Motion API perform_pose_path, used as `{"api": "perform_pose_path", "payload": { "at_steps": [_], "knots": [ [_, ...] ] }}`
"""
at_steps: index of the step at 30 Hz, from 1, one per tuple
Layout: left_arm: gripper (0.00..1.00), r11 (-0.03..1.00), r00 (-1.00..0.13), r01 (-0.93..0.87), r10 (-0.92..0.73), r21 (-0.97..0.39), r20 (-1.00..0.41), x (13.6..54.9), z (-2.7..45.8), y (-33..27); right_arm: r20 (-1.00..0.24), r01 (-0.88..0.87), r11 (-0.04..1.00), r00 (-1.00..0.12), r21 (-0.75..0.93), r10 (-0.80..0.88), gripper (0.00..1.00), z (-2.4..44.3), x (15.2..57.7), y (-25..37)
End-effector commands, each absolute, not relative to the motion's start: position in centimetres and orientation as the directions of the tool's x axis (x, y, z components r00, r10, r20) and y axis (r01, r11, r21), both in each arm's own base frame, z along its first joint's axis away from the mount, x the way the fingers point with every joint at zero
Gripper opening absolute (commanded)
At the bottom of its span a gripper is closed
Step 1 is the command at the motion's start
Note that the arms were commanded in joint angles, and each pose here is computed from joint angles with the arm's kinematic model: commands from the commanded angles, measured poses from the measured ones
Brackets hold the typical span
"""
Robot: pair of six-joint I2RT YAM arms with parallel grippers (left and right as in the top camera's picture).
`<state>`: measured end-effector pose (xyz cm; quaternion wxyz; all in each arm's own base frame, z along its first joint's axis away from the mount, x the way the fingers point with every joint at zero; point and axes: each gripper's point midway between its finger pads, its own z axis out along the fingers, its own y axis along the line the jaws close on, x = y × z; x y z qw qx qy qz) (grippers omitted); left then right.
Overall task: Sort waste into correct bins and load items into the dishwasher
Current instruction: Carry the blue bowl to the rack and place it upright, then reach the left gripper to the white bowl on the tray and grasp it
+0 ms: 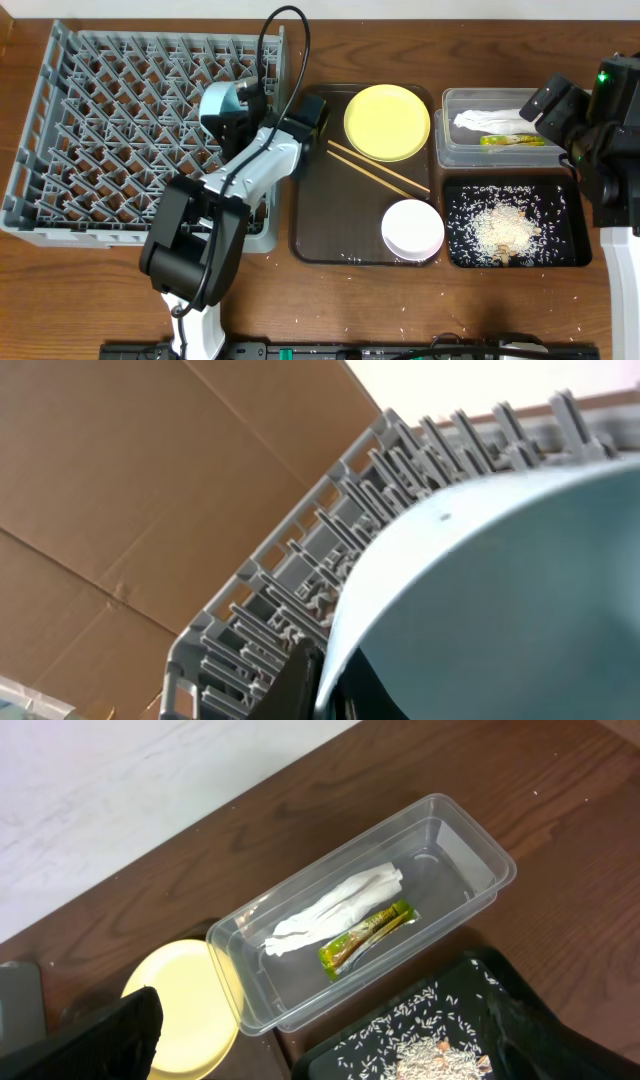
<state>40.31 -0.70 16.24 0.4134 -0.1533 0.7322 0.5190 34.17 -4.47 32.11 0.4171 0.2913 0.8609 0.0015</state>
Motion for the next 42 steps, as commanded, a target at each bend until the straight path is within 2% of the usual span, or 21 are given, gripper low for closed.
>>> {"api": "perform_pose_path", "payload": {
  "at_steps": [1,8,11,14,18,20,22,23,26,33,37,42],
  "knots": [
    [0.07,0.435,-0.629,-0.629,0.202,0.645,-0.75,40.0,15.3,-1.3,-0.71,0.511,0.822,-0.482,0.249,0.514,0.99,31.8,34.1,-4.6],
    [0.09,0.434,-0.665,-0.578,0.24,0.691,-0.707,39.4,15.2,-2.1,-0.71,0.511,0.822,-0.482,0.249,0.514,0.99,31.8,34.1,-4.6],
    [0.22,0.48,-0.742,-0.48,0.225,0.734,-0.632,39.1,13.6,-2.7,-0.71,0.511,0.822,-0.482,0.249,0.514,0.99,31.8,34.1,-4.6],
    [0.28,0.549,-0.813,-0.369,0.201,0.75,-0.546,38.8,11.8,-3.3,-0.709,0.511,0.823,-0.482,0.249,0.514,0.99,31.8,34.1,-4.6],
    [0.38,0.646,-0.854,-0.29,0.158,0.706,-0.495,38.3,10.5,-4.4,-0.71,0.511,0.822,-0.482,0.249,0.514,0.99,31.8,34.1,-4.6],
    [0.46,0.7,-0.87,-0.248,0.144,0.669,-0.473,38.2,10.2,-5.2,-0.71,0.511,0.822,-0.482,0.249,0.514,0.99,31.8,34.1,-4.6],
    [0.51,0.768,-0.888,-0.18,0.141,0.614,-0.438,38.1,10.0,-6.4,-0.709,0.511,0.823,-0.482,0.249,0.514,0.99,31.8,34.1,-4.6],
    [0.58,0.808,-0.896,-0.139,0.144,0.573,-0.42,38.0,10.0,-7.3,-0.71,0.511,0.822,-0.482,0.249,0.514,0.99,31.8,34.1,-4.6],
    [0.67,0.883,-0.9,-0.089,0.127,0.46,-0.417,37.8,10.7,-9.2,-0.709,0.511,0.823,-0.482,0.249,0.514,0.99,31.8,34.1,-4.6],
    [0.75,0.99,-0.873,-0.023,0.049,0.142,-0.485,36.5,15.4,-13.3,-0.71,0.511,0.822,-0.482,0.249,0.514,0.99,31.8,34.1,-4.6],
    [0.75,0.992,-0.888,0.09,0.041,-0.086,-0.457,34.6,17.1,-17.0,-0.71,0.511,0.822,-0.482,0.249,0.514,0.99,31.8,34.1,-4.6],
    [0.75,0.925,-0.939,0.207,0.096,-0.318,-0.331,31.4,16.3,-22.0,-0.71,0.511,0.822,-0.482,0.249,0.514,0.99,31.8,34.1,-4.6]
  ]
}}
